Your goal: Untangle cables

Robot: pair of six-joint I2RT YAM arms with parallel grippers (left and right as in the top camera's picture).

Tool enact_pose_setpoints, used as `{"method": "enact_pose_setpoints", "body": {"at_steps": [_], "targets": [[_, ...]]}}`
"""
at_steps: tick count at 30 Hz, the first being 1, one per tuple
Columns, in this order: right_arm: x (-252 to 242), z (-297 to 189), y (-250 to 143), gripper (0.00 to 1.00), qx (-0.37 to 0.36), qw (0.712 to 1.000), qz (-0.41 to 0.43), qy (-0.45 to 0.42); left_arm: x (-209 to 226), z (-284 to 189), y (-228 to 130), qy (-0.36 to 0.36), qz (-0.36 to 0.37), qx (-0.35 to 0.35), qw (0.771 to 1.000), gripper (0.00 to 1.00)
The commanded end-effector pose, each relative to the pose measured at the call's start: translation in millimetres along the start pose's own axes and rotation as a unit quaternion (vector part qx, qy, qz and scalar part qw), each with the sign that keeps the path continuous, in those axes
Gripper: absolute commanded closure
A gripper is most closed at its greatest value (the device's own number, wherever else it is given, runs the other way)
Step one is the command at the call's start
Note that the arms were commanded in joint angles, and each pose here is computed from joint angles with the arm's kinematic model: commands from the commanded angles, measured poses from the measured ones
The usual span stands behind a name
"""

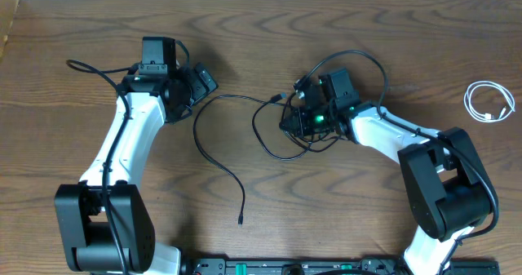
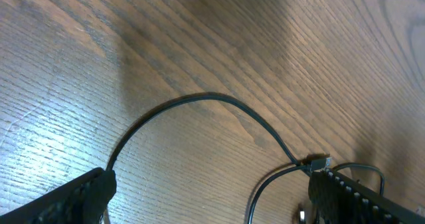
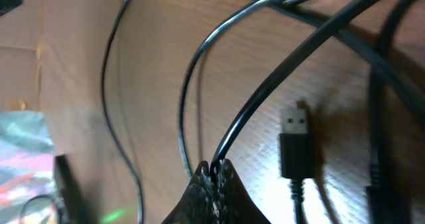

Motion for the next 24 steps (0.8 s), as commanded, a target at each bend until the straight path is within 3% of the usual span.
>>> {"method": "enact_pose_setpoints", "body": {"at_steps": [1,8,15,20,22,24], "targets": [[-16,6,-8,0.99,-0.005,0.998,-0.007,-0.054,7,4,-2,0.012,0.000,0.002,1.000,0.02],[-19,14,-13,0.93,-0.004,0.996,0.008,-0.089,7,4,-2,0.012,0.000,0.002,1.000,0.02],[-10,32,-21,0.91,0.012,1.000,0.008,-0.023,7,4,-2,0.012,0.000,0.002,1.000,0.02],[-18,31,-19,0.84,0.008,0.999,0.028,-0.030,7,4,-2,0.012,0.000,0.002,1.000,0.02],[-18,31,-19,0.77,0.008,0.999,0.028,-0.030,7,4,-2,0.012,0.000,0.002,1.000,0.02],[-17,31,-19,0.42,0.008,0.999,0.028,-0.028,7,4,-2,0.012,0.000,0.002,1.000,0.02]]}}
Point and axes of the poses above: each gripper's point midway between its finger pads, its own z axis out along the fingers, its own x axis along the line the jaws close on, y = z × x, the point moved 2 cm from there along -z, back along the fingers, and after that the axes turned 7 degrees about -z, right-handed, at the moved point
